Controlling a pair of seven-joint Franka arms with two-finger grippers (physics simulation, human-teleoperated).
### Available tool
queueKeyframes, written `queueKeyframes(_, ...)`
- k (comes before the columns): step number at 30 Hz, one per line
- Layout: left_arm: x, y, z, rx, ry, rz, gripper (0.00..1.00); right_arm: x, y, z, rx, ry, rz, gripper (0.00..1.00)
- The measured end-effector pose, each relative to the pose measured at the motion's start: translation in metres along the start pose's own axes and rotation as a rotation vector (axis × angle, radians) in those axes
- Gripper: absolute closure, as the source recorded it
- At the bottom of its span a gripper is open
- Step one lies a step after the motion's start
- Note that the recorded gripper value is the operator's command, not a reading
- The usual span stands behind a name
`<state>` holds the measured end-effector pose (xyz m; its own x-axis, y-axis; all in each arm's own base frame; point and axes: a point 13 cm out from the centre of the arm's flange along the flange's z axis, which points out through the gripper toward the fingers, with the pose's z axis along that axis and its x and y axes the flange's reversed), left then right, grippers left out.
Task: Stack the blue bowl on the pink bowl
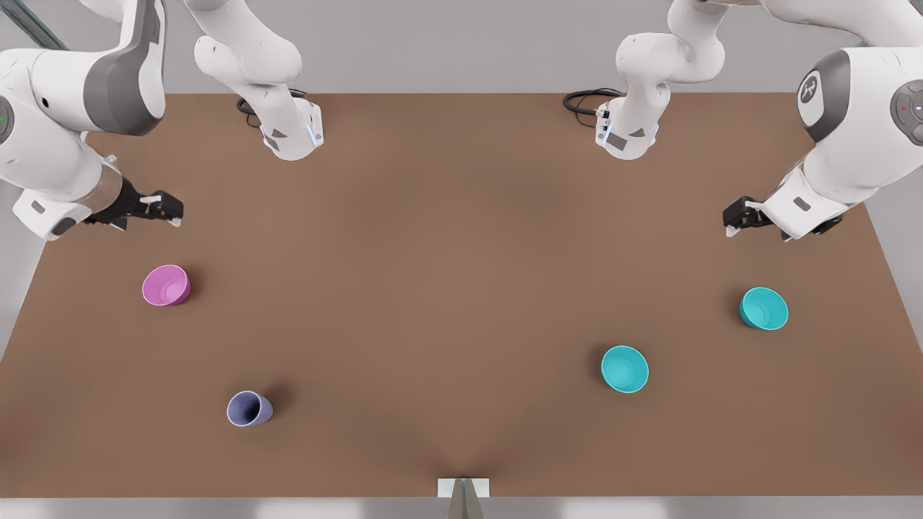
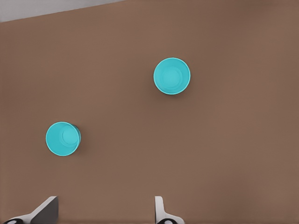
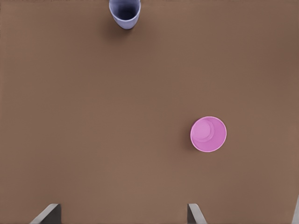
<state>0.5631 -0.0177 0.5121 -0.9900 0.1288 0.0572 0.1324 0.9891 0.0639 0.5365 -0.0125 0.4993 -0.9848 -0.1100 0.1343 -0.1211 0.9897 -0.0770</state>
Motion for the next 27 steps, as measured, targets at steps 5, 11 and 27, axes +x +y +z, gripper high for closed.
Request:
queueKeyframes(5,0.001,0.003,0.003,0.001,0.013,-0.008,0.00,-0.026,-0.011,0.023,0.058,0.030,-0.028,0.00)
queueKeyframes(11,0.002,0.002,0.006,0.001,0.024,-0.010,0.00,-0.059,-0.231,0.265,-0.002,0.232,0.150,0.00)
queueKeyframes(27,0.003,0.002,0.010,0.001,0.036,-0.017,0.00,0.002,-0.281,0.426,-0.177,0.183,0.025,0.00)
